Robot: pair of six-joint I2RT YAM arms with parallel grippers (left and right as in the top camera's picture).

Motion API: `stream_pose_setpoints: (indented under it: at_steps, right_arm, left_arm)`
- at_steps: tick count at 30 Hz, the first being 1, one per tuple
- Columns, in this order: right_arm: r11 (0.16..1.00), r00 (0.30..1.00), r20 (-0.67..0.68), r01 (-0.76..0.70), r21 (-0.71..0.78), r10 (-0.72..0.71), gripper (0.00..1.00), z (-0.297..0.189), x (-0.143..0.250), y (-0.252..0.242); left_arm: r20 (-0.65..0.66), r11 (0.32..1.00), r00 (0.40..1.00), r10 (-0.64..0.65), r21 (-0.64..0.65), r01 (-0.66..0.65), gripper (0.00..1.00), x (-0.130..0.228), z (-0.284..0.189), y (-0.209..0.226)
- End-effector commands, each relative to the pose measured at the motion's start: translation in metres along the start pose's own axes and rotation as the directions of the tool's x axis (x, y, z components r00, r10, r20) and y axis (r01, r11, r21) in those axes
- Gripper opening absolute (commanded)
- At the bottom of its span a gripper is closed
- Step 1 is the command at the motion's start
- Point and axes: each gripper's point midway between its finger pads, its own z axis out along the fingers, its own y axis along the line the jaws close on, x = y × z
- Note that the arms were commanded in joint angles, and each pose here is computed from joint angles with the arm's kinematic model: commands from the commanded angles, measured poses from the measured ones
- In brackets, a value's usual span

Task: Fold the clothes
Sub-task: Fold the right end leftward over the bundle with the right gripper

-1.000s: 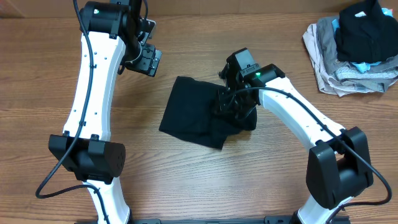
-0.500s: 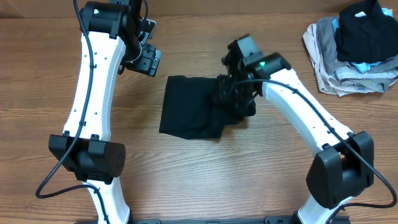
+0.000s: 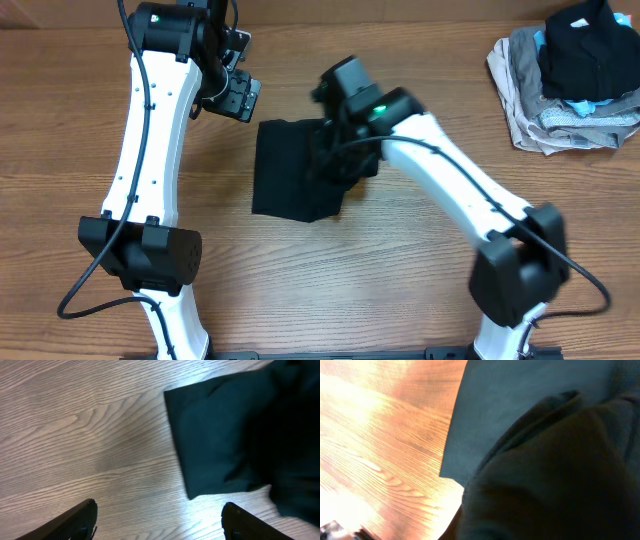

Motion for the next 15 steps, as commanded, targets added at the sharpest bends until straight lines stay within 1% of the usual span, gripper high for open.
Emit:
stream_pose_setpoints:
  at_steps: [1,4,5,6,7,8,9,11,13,15]
  right_arm:
    - [1.0,0.998,-0.048,0.026,-0.012,-0.027,0.04,0.034,0.009,0.016]
    - [0.999,0.995,-0.089,0.046,-0.011,-0.047,0.04,0.055,0.022,0.023]
    - [0.998,0.993,-0.104,0.054,-0.009,-0.055,0.07,0.061,0.027,0.025]
    - [0.998,0.992,-0.112,0.064,-0.011,-0.065,0.15,0.063,0.031,0.029]
    - [0.997,0.99,-0.115,0.075,-0.013,-0.076,0.27,0.065,0.033,0.032]
    - [0.995,0.988,-0.118,0.096,-0.018,-0.097,0.43,0.065,0.035,0.035]
    - [0.995,0.988,-0.117,0.102,-0.019,-0.104,0.54,0.064,0.035,0.037]
    - [0.995,0.988,-0.121,0.1,-0.018,-0.101,0.63,0.059,0.035,0.039]
    - [0.996,0.989,-0.124,0.085,-0.009,-0.085,0.67,0.048,0.031,0.036]
    - [0.997,0.99,-0.119,0.071,-0.004,-0.071,0.68,0.037,0.024,0.035]
  left_arm:
    - [0.048,1.0,0.999,-0.018,0.026,0.017,0.82,-0.005,-0.014,-0.002]
    - [0.049,1.0,0.999,-0.019,0.026,0.017,0.82,-0.005,-0.014,-0.002]
    - [0.048,1.0,0.999,-0.018,0.026,0.017,0.82,-0.005,-0.014,-0.002]
    - [0.048,1.0,0.999,-0.019,0.026,0.017,0.82,-0.005,-0.014,-0.002]
    - [0.048,1.0,0.999,-0.019,0.026,0.017,0.82,-0.005,-0.014,-0.002]
    - [0.048,1.0,0.999,-0.019,0.026,0.017,0.82,-0.005,-0.014,-0.002]
    - [0.048,1.0,0.999,-0.019,0.026,0.017,0.82,-0.005,-0.014,-0.002]
    - [0.048,1.0,0.999,-0.019,0.026,0.018,0.82,-0.005,-0.014,-0.002]
    - [0.049,1.0,0.999,-0.019,0.025,0.018,0.82,-0.005,-0.014,-0.002]
    - [0.05,1.0,0.999,-0.019,0.025,0.018,0.82,-0.005,-0.014,-0.002]
